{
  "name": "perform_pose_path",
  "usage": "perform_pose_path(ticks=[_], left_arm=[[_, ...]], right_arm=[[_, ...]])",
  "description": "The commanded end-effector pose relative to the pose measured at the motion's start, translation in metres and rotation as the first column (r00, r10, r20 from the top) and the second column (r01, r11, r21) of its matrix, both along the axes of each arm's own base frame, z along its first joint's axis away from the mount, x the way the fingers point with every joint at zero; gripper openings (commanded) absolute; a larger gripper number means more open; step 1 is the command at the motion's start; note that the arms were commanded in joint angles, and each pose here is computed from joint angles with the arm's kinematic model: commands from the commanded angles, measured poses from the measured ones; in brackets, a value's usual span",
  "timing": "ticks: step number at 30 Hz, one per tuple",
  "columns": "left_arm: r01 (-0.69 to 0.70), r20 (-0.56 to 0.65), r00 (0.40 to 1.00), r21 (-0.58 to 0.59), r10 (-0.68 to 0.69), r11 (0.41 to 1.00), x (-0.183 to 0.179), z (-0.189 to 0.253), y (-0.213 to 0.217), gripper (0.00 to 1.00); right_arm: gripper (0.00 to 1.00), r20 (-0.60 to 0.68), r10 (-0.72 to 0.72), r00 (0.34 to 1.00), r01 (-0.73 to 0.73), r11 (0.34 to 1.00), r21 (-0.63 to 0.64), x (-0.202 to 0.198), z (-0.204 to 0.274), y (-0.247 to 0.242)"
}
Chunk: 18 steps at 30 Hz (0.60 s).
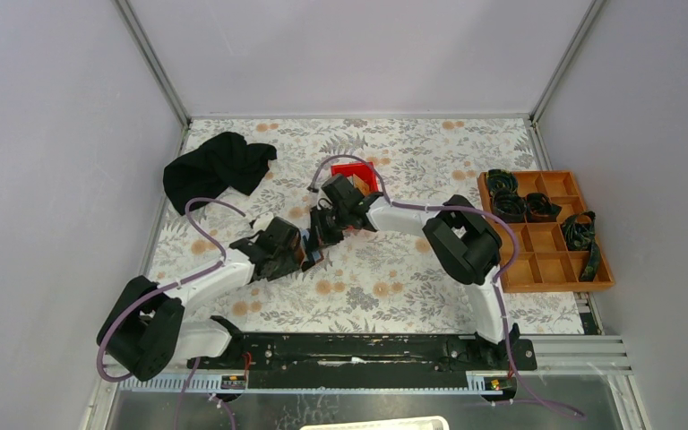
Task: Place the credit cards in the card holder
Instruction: Open the card holder at the center of the board.
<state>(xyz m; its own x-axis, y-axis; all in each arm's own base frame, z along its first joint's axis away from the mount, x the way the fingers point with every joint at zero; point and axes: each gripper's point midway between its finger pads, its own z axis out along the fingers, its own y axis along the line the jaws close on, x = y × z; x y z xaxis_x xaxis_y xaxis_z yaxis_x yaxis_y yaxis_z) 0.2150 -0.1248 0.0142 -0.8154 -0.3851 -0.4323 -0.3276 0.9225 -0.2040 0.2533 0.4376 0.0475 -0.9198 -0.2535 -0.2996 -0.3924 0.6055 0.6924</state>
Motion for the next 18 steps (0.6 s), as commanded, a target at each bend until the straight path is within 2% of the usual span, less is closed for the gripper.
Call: perform_pose_path(ticks=[1, 11, 18], left_arm=[[-0.037, -0.014, 0.999, 0.035, 0.037, 0.999, -0.005, -0.002, 0.013, 0.48], [-0.059, -0.038, 0.997, 0.056, 0.061, 0.997, -0.006, -0.002, 0.018, 0.48], [-0.073, -0.033, 0.997, 0.063, 0.075, 0.995, -0.006, 0.008, 0.021, 0.48]], right_arm=[[0.00, 0.104, 0.035, 0.994, -0.029, 0.997, -0.065, 0.005, 0.008, 0.009], [0.00, 0.237, 0.085, 0.968, -0.028, 0.972, -0.233, 0.009, 0.005, 0.015], [0.00, 0.340, 0.157, 0.927, 0.010, 0.897, -0.441, 0.015, -0.007, 0.010]])
